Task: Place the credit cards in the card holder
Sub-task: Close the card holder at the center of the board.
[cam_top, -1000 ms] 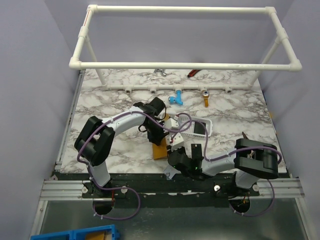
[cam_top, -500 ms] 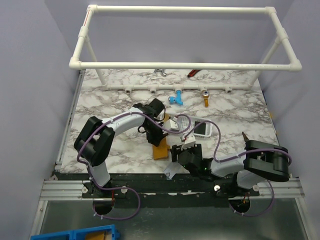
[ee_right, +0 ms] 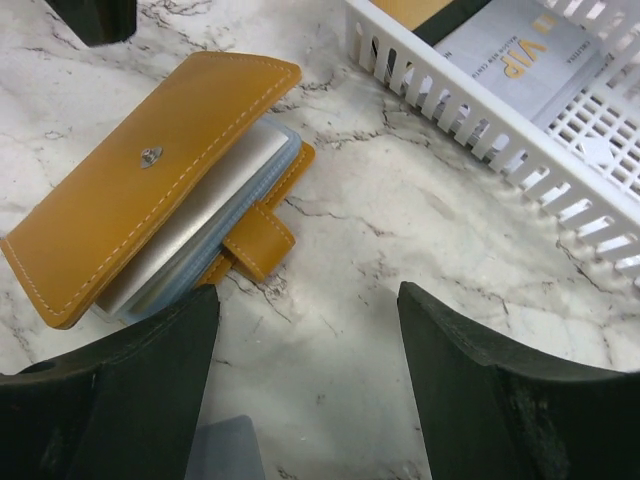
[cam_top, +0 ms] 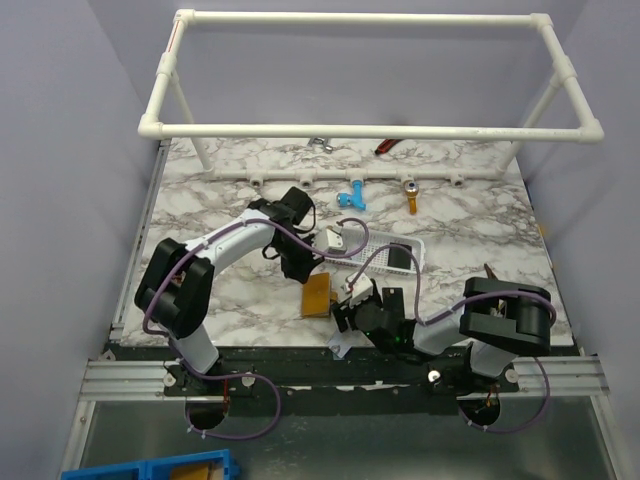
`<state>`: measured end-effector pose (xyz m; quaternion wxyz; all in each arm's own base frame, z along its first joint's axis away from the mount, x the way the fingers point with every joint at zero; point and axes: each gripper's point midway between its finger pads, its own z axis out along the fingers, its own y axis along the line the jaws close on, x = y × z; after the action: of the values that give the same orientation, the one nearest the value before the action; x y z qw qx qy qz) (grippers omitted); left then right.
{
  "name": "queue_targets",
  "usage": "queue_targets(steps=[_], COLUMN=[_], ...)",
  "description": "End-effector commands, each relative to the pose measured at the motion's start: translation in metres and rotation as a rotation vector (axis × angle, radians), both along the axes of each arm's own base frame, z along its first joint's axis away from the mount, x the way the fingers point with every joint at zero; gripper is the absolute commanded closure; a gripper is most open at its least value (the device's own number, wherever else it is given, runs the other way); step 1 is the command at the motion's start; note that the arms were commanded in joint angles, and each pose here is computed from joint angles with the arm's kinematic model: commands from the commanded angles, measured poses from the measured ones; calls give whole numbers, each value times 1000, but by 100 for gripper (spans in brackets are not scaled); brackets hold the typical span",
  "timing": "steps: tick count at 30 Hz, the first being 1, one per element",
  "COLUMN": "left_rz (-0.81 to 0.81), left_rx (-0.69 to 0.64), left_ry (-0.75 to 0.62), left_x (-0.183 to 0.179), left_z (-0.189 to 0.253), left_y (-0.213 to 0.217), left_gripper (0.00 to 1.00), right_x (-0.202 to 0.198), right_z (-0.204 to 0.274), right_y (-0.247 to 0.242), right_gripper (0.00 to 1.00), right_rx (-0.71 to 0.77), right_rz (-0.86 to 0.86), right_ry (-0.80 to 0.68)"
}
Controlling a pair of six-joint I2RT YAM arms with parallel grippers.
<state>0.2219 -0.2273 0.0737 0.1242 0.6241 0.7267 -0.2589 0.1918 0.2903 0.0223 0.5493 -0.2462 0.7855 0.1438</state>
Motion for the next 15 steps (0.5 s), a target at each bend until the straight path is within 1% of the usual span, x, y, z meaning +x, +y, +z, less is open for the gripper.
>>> queue_targets(steps=[1,3,11,14,15], left_rz=[-44,-48,-79,-87,-89], left_rx=[-8,0,34,40,40], left_ry=[34,37,45,43,46], left_x=[-2,0,1,-1,-1], left_z=[-10,-14,-29,-30,-30], left_y=[-4,-6,-2,0,1], left_gripper=[96,96,96,96,96], right_x=[12,14,23,30,32], right_z=[13,15,28,30,32], right_y=[11,13,21,18,17], right_gripper=[27,32,41,48,53], right_rx=[-11,-13,42,61,70], right_rz=[3,0,-33,-99,-119], right_ry=[-93,-112,-167,-175,-183])
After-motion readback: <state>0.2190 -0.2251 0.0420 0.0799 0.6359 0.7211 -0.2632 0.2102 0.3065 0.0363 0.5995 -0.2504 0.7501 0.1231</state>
